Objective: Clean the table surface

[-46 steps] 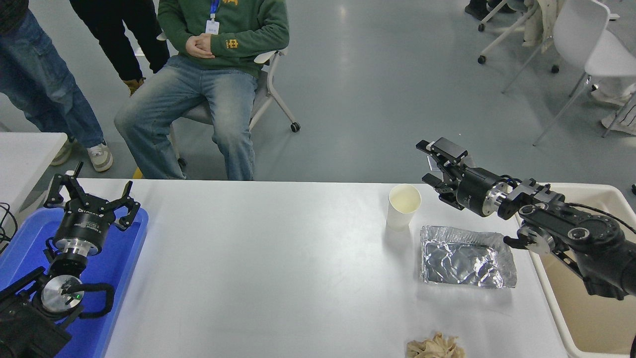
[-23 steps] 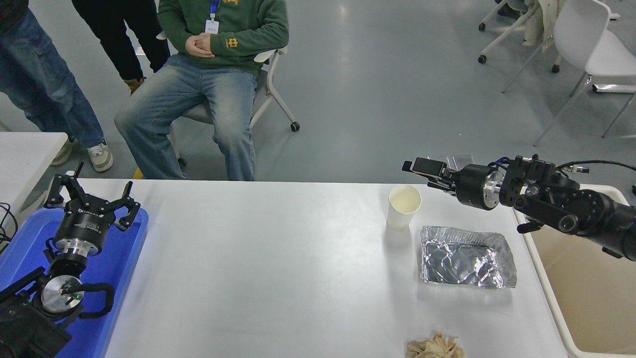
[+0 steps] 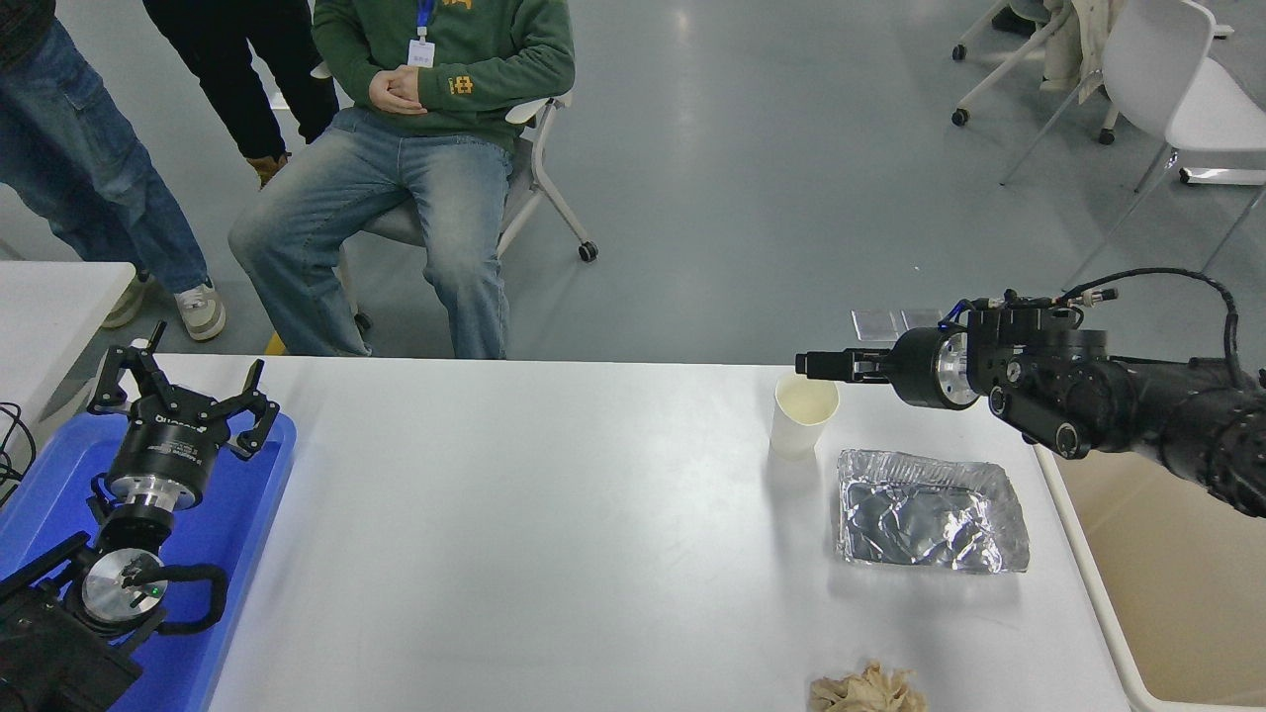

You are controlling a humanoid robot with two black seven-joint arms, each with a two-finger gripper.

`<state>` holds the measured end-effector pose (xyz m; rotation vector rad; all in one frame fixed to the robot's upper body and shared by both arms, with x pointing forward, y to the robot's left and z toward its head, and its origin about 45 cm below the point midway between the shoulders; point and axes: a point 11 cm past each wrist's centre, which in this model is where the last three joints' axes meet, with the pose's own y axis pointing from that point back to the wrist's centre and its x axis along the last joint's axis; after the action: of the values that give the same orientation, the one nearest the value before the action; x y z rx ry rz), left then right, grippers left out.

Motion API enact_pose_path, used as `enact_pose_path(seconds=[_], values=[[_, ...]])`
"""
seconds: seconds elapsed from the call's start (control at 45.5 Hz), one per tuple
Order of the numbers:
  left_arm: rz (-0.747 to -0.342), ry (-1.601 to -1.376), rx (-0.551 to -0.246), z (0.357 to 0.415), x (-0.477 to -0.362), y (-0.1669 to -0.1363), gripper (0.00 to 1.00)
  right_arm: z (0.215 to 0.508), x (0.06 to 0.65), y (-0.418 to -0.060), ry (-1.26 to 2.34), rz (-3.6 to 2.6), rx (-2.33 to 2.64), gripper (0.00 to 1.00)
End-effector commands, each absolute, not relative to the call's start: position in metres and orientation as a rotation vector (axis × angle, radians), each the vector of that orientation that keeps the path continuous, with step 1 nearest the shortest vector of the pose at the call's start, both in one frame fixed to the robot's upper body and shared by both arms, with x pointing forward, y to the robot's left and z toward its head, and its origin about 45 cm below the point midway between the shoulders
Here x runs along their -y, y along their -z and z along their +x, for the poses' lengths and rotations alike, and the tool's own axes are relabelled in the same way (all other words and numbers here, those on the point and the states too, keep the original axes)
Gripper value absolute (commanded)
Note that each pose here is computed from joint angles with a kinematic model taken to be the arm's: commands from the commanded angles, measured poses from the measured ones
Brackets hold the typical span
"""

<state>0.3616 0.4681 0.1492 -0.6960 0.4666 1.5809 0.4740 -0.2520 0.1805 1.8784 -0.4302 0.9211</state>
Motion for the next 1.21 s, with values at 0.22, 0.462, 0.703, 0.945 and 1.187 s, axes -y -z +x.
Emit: enact_pose_path(seconds=[0.22, 0.462, 0.703, 0.945, 1.187], values=[[-0.696, -1.581, -0.467, 0.3616, -0.468, -0.1492, 1.00, 0.473, 0.239, -0.168, -0.981, 1.800, 0.293, 1.00], [-0.696, -1.581, -0.467, 0.3616, -0.468, -0.1492, 1.00, 0.469, 0.246, -0.158, -0.949, 1.795, 0.288, 1.00], [-0.696, -1.581, -0.467, 0.3616, -0.468, -0.1492, 1.00, 0.471, 0.264, -0.152, -0.905, 1.749, 0.322, 1.00], [-0.696, -1.581, -0.467, 0.3616, -0.468, -0.1492, 1.00, 0.469, 0.264, -0.145, -0.874, 1.753, 0.349, 1.00], [-0.696, -1.581, -0.467, 0.3616, -0.468, -0.1492, 1.00, 0.465, 0.251, -0.135, -0.873, 1.767, 0.333, 1.00]])
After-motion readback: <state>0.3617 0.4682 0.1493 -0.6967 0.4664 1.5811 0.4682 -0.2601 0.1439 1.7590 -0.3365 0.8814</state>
